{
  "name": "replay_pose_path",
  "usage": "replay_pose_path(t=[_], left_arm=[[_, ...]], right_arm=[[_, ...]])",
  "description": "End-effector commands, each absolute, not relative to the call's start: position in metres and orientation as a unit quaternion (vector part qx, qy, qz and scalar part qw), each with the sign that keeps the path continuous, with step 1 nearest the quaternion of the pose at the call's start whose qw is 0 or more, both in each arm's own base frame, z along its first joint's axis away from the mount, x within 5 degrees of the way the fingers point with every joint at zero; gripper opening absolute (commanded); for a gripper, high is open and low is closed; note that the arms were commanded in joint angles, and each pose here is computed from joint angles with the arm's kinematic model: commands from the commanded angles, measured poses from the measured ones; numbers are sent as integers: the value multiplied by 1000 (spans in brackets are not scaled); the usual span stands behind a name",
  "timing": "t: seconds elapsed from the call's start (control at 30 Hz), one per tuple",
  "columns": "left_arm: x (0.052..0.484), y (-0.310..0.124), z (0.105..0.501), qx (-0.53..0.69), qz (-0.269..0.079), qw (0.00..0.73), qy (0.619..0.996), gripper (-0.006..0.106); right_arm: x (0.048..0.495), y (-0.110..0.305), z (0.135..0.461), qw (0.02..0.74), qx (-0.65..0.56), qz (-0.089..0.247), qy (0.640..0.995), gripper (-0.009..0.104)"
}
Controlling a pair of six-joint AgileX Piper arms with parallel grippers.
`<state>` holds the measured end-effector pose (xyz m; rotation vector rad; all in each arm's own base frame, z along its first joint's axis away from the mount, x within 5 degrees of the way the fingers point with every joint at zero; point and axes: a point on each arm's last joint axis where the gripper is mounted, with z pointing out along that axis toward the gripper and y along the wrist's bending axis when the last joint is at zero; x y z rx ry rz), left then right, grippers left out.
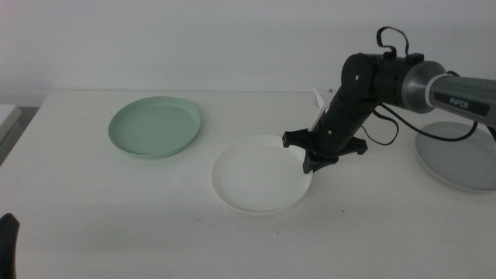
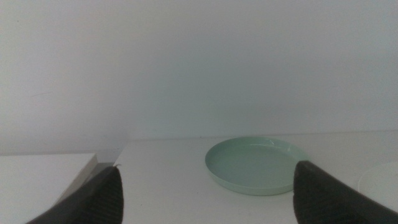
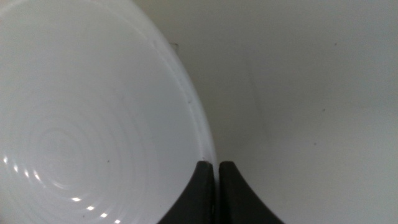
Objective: Stack the three bowls on top of each other.
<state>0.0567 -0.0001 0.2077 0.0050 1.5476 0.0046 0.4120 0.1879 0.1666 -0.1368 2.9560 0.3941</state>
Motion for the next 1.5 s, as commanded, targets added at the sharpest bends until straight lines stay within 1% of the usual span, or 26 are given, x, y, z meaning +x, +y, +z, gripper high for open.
replay_pose_path(t=[0.0, 0.13, 0.2, 0.27, 0.3, 0.33, 0.37, 0.4, 0.47, 0.53, 0.6, 0.63, 0.7, 0.77, 0.83, 0.93, 1.03, 1.13, 1.17, 1.23, 1.37, 1.47], left_arm=[[56, 0, 209, 1, 0, 721, 693, 94], [56, 0, 209, 1, 0, 721, 693, 94], [56, 0, 209, 1, 0, 721, 693, 94], [56, 0, 209, 1, 0, 721, 693, 94], [56, 0, 209, 1, 0, 721, 693, 94], [56, 0, 209, 1, 0, 721, 693, 94], [56, 0, 209, 1, 0, 721, 693, 94], [56, 0, 209, 1, 0, 721, 693, 94], [56, 0, 209, 1, 0, 721, 693, 94], [56, 0, 209, 1, 0, 721, 693, 94], [56, 0, 209, 1, 0, 721, 693, 94], [56, 0, 209, 1, 0, 721, 693, 94], [56, 0, 209, 1, 0, 721, 693, 94], [56, 0, 209, 1, 0, 721, 693, 94], [56, 0, 209, 1, 0, 721, 693, 94], [56, 0, 209, 1, 0, 721, 693, 94], [56, 0, 209, 1, 0, 721, 693, 94], [56, 0, 209, 2, 1, 721, 693, 94], [56, 0, 209, 9, 8, 721, 693, 94], [56, 0, 209, 11, 10, 721, 693, 94], [56, 0, 209, 11, 10, 721, 693, 94], [56, 0, 209, 11, 10, 721, 693, 94]], right_arm=[[414, 190, 167, 81, -46, 133, 987, -2], [414, 189, 162, 73, -47, 129, 988, 0], [414, 188, 161, 71, -49, 125, 988, 13], [414, 187, 161, 73, -53, 117, 989, 29], [414, 185, 162, 75, -55, 113, 989, 39], [414, 185, 164, 78, -57, 111, 989, 49], [415, 184, 169, 84, -56, 113, 988, 56], [421, 162, 207, 120, -59, 102, 986, 80], [427, 137, 234, 138, -48, 79, 986, 81], [433, 101, 262, 163, -24, 52, 985, 81], [439, 62, 282, 190, 5, 22, 982, 81], [442, 38, 288, 199, 21, 6, 980, 81], [444, -3, 292, 208, 49, -13, 977, 81], [444, -47, 287, 208, 93, -20, 973, 80], [443, -85, 276, 196, 134, -21, 971, 79], [442, -124, 256, 183, 178, -5, 967, 74], [443, -151, 233, 173, 210, 0, 962, 70], [442, -168, 214, 162, 227, -3, 960, 69], [442, -172, 209, 158, 231, -4, 960, 69], [443, -177, 198, 149, 236, -2, 960, 69], [445, -179, 183, 135, 239, 2, 962, 69], [445, -177, 173, 119, 242, 11, 963, 69]])
